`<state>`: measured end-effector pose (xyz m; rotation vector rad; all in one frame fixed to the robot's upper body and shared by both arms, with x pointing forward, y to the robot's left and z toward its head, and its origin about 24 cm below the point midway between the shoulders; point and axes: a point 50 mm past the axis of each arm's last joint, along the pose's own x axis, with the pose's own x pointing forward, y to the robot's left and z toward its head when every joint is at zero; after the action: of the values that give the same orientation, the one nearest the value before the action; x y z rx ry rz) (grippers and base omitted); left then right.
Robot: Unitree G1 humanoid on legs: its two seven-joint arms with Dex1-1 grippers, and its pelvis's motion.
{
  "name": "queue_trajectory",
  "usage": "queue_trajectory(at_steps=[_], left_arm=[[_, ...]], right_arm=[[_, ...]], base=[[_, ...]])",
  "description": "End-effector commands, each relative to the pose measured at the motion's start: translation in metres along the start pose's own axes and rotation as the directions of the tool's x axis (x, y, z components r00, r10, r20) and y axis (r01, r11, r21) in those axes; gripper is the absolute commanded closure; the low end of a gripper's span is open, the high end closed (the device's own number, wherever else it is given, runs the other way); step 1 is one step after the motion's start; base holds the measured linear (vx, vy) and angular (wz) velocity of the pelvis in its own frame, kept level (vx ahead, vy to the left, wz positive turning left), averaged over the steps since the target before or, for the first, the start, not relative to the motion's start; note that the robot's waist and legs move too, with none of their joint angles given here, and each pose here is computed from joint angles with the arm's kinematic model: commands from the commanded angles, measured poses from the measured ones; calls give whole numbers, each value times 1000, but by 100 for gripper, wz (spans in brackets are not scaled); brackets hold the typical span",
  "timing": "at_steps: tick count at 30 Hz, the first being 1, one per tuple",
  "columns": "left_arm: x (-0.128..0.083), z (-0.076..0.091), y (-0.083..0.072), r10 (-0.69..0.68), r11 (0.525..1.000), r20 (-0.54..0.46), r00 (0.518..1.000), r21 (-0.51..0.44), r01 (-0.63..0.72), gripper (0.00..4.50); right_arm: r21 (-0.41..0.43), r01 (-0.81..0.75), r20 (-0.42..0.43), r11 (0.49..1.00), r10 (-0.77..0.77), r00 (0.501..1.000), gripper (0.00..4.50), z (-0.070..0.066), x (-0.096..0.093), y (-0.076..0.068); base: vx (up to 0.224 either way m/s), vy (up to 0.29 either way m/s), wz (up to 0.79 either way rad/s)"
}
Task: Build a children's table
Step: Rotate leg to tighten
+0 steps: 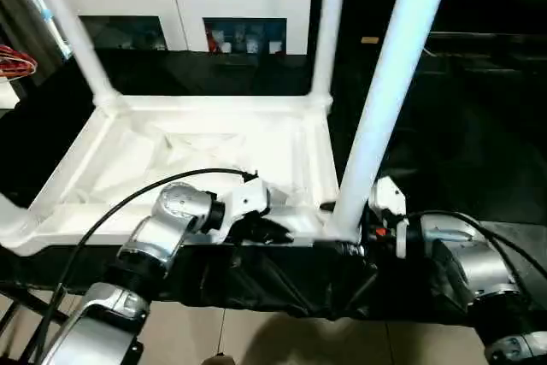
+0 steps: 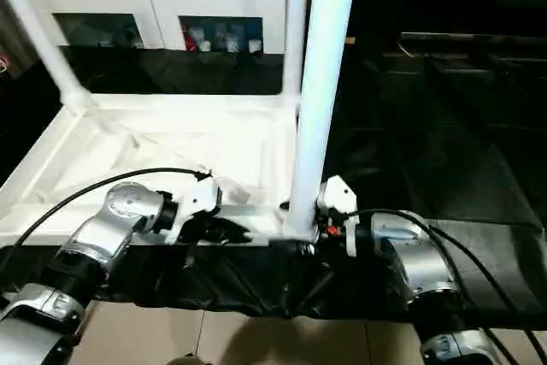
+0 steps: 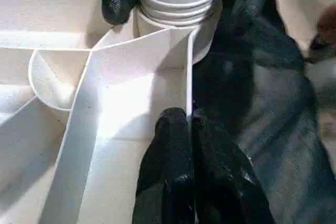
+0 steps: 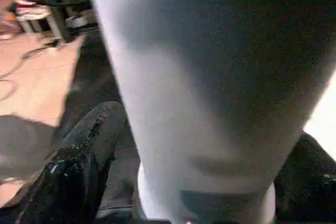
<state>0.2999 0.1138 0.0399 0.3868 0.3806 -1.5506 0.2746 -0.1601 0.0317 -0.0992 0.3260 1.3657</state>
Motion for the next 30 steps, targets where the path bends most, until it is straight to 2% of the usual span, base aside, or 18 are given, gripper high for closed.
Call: queue_trajectory(at_steps=[1,9,17,22,23,24,30], left_arm=[[0,18,5,2,998,82,997,61,-7,450],[-6,16,3,-53,997,66,996,57,50,450],[-1,17,3,-27,998,79,996,54,23,450],[9,17,9,75,996,56,996,40,-77,450],[14,19,13,126,991,45,991,26,-128,450],[16,19,14,145,989,42,989,20,-145,450],[31,28,24,253,967,46,966,-32,-252,450]], right_arm=[[16,-126,-24,992,127,992,94,-4,13,12],[27,-186,-18,982,187,982,169,0,11,15],[39,-170,-1,985,170,985,181,-2,17,19],[65,24,83,998,-29,996,182,2,33,9],[59,130,90,990,-135,987,182,2,40,2],[55,169,87,984,-173,981,182,1,42,0],[102,316,93,943,-326,941,183,1,64,-7]], base=[[0,0,0],[0,0,0],[0,0,0],[0,0,0],[0,0,0],[0,0,0],[0,0,0]])
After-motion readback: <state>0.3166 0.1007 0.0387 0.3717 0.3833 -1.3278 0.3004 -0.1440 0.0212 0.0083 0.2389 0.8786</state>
